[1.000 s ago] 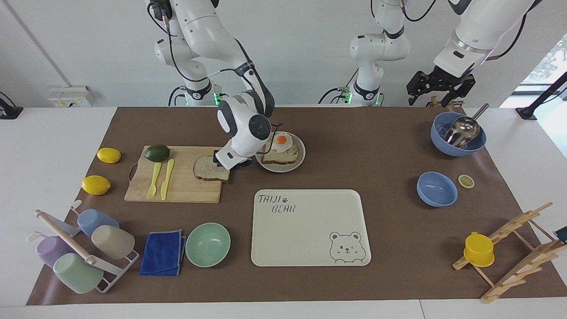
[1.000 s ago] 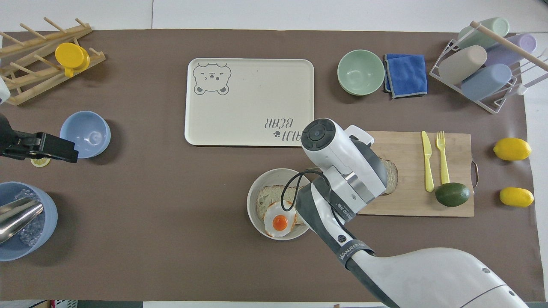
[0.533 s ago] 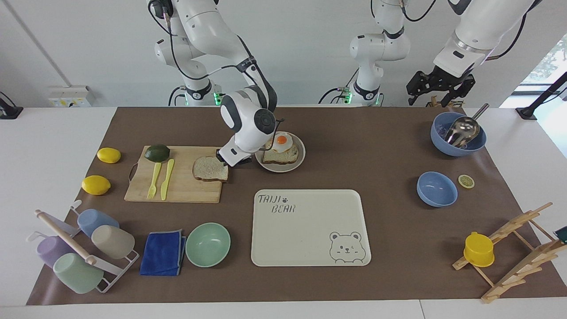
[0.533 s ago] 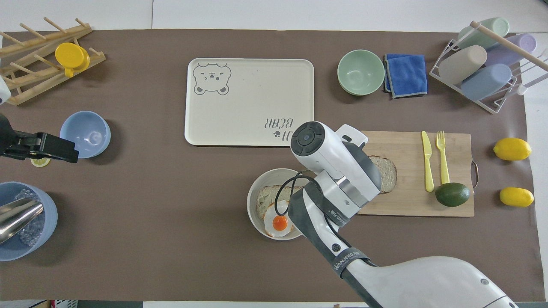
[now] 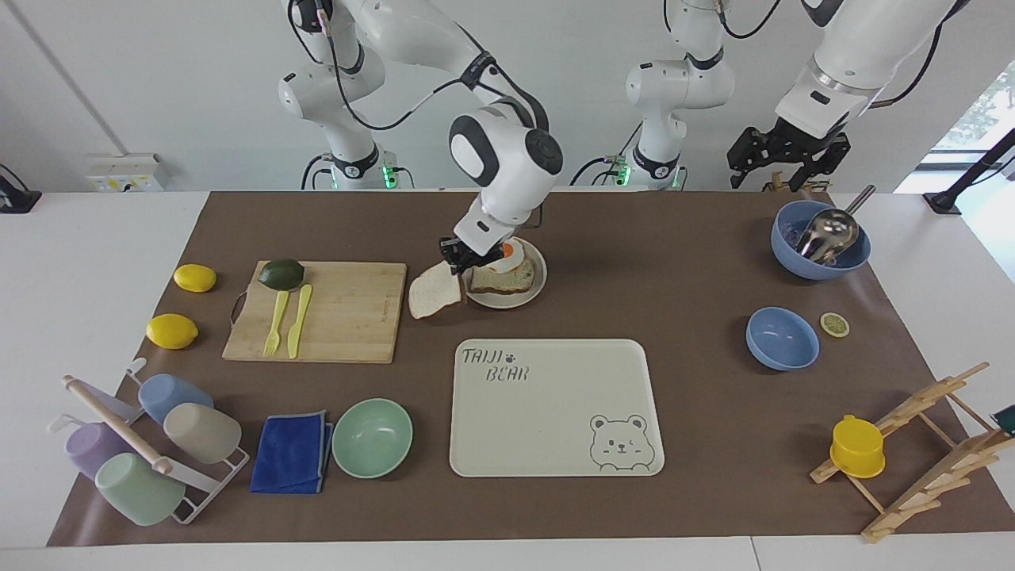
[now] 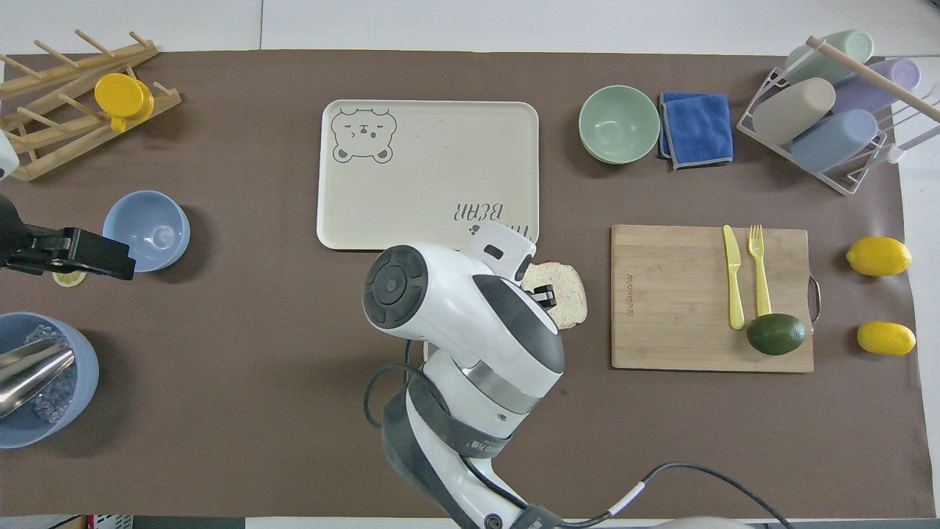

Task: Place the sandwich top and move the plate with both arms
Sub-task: 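Carry the bread slice with the right gripper onto the plate's sandwich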

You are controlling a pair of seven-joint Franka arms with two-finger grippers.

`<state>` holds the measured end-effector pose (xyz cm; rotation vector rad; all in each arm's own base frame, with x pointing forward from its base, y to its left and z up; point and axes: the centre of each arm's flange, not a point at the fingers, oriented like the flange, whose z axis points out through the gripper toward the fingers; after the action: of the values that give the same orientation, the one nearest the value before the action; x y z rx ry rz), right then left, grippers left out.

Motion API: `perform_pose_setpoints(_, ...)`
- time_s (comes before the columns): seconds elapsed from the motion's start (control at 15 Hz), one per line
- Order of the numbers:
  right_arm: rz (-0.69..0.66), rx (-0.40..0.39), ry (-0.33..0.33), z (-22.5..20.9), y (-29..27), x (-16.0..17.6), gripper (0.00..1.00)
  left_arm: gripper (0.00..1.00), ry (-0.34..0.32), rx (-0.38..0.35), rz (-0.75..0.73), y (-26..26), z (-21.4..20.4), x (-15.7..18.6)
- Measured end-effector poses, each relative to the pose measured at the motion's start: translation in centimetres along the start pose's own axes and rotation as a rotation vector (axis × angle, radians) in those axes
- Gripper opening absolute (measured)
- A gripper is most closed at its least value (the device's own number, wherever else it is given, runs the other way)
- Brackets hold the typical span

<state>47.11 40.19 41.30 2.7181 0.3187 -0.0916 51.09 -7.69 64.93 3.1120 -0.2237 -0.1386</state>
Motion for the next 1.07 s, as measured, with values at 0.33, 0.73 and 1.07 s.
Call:
perform_pose_setpoints(0.33,-0.017,0.058,0.013,-1.6,-5.3,-2.6,0.07,1.0,0.001,-0.001,-0.005,-0.3,0.0,0.0)
perform_pose_setpoints(0.73,-0.01,0.085,-0.002,0.2,-7.2,-2.9,0.07,1.0,-0.008,-0.001,-0.009,-0.5,0.9,0.1)
perform_pose_setpoints(1.07,0.016,0.144,-0.02,-0.2,-7.6,-3.3,0.47,1.0,-0.002,-0.002,-0.024,-1.2,0.8,-0.2)
